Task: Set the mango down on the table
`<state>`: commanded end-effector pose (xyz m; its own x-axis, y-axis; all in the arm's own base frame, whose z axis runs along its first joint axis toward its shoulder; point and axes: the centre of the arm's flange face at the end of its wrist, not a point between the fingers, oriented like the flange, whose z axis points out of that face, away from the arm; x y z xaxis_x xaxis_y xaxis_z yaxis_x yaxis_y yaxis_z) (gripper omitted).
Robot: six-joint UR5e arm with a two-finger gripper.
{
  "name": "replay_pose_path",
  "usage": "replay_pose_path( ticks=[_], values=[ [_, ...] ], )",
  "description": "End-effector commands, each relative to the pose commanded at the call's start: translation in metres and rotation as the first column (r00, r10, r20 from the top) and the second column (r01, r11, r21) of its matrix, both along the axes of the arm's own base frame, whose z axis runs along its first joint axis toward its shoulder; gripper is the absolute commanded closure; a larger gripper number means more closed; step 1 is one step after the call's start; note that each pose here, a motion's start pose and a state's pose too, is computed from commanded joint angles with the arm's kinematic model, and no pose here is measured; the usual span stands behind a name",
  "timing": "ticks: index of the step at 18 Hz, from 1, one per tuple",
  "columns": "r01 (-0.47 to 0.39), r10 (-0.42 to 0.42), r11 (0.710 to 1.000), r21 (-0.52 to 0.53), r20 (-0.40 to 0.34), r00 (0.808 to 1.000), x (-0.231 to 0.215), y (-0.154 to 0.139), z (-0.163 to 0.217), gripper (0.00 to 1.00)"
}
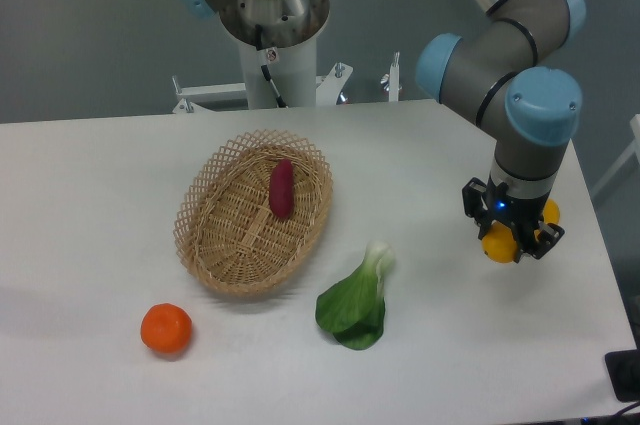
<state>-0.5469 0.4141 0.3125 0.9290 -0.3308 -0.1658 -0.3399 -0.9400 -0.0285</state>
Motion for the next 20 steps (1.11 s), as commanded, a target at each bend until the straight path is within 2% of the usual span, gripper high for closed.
replay_pose_path(
  ticks=[14,20],
  values=[
    [-0.005,0.005,1.0,0.0,-0.002,1.0,0.001,-0.001,0.003,0.59],
    [-0.01,0.011,1.0,-0.011,0.031,0.999,0.026,-0.01,-0.007,0.59]
  ],
)
